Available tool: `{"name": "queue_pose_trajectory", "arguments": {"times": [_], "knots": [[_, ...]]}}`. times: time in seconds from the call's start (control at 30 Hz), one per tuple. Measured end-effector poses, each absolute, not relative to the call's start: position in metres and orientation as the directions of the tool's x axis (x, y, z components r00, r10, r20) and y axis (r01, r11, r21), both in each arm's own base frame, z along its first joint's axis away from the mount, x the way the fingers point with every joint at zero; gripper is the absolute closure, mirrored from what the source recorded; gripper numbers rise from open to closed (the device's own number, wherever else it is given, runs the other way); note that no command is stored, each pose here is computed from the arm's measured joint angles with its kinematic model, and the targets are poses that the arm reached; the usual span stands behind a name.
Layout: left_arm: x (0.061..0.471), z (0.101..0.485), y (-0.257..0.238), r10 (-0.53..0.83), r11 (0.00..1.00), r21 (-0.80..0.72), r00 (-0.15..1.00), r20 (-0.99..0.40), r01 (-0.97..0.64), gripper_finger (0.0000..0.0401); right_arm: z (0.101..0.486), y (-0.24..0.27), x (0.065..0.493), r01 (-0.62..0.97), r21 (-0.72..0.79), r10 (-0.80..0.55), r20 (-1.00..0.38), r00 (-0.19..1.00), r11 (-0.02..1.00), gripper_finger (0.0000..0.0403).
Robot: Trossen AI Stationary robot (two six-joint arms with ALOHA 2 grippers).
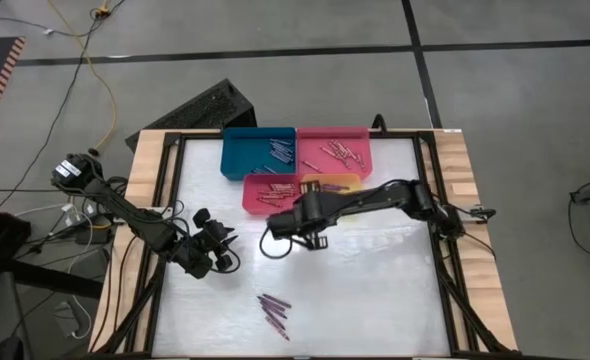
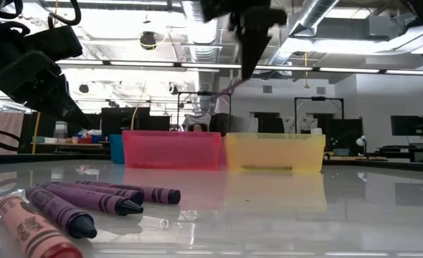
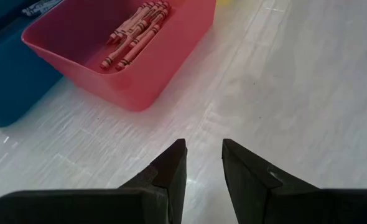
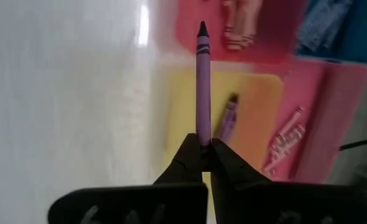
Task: Sort crayons
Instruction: Put the violet crayon into the yellow bin
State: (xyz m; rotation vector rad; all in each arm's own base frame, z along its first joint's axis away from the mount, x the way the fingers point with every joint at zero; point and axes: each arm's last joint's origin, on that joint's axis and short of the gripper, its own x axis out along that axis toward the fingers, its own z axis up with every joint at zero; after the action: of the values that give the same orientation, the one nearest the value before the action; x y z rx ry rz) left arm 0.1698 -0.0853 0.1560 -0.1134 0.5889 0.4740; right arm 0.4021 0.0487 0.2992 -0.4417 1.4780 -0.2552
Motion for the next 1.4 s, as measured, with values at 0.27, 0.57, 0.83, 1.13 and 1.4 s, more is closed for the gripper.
{"name": "queue_pose_trajectory", "arguments": {"times": [0.27, 0.57, 0.83, 1.13, 1.4], "knots": [[0.17, 0.156, -0.085, 0.398, 0.887, 0.031, 0.728, -0.559, -0.461, 0.0307, 0.352, 0.02, 0.352, 0.068, -0.44, -0.445, -0.881, 0.163, 0.896, 0.0391], [0.17, 0.156, -0.085, 0.399, 0.887, 0.034, 0.727, -0.558, -0.46, 0.0307, 0.347, -0.008, 0.299, 0.197, -0.417, -0.457, -0.847, 0.269, 0.888, 0.0391], [0.17, 0.156, -0.085, 0.4, 0.887, 0.035, 0.727, -0.558, -0.461, 0.0307, 0.283, -0.03, 0.28, 0.185, -0.43, -0.468, -0.833, 0.297, 0.884, 0.0391], [0.169, 0.156, -0.084, 0.437, 0.873, 0.059, 0.724, -0.534, -0.484, 0.0307, 0.219, -0.058, 0.274, 0.136, -0.345, -0.371, -0.881, 0.293, 0.929, 0.0391], [0.169, 0.157, -0.083, 0.482, 0.854, 0.081, 0.722, -0.497, -0.514, 0.0307, 0.204, -0.086, 0.277, 0.189, -0.196, -0.255, -0.892, 0.372, 0.962, 0.0391]]}}
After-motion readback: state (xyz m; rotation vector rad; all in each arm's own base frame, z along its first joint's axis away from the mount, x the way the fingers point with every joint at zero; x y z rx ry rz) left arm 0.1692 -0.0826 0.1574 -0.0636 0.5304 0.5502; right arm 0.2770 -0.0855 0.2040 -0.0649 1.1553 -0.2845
